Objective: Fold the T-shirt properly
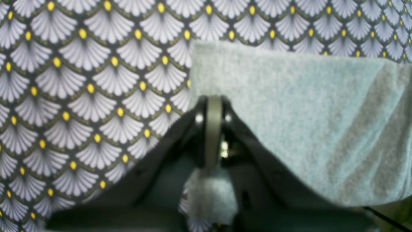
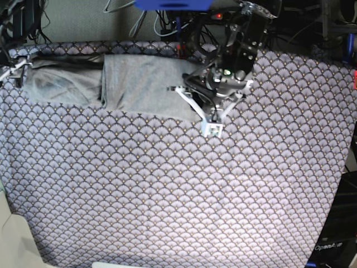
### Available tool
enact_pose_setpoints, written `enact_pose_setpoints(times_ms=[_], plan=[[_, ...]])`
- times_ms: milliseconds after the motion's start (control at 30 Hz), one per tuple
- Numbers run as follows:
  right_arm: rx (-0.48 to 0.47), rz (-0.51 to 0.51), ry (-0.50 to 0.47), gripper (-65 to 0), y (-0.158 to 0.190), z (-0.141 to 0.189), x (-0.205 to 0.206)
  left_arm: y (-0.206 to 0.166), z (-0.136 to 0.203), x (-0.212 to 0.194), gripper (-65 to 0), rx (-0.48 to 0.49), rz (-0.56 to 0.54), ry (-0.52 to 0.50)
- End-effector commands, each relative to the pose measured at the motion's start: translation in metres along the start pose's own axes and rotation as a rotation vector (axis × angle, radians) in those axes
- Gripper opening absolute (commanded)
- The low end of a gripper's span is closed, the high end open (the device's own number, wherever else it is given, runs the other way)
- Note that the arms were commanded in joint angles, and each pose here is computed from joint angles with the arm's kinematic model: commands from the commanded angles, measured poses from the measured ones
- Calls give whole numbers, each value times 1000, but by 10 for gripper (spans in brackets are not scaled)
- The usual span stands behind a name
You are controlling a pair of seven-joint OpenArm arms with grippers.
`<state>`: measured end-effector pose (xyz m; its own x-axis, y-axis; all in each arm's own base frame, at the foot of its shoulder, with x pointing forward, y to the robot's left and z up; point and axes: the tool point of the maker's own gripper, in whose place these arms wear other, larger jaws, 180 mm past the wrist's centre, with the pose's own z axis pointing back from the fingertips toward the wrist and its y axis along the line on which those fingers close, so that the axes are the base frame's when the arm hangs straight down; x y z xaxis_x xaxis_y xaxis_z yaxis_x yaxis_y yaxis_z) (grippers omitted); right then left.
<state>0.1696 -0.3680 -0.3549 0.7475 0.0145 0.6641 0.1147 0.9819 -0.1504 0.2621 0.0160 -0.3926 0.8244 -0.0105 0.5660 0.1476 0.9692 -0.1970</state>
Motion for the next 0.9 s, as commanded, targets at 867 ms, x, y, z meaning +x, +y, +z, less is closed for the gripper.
enact_pose_setpoints(times_ms=[867], plan=[[235,-261,77,-231,3,-27,-14,-4,5,15,-650,-10,-4,-48]])
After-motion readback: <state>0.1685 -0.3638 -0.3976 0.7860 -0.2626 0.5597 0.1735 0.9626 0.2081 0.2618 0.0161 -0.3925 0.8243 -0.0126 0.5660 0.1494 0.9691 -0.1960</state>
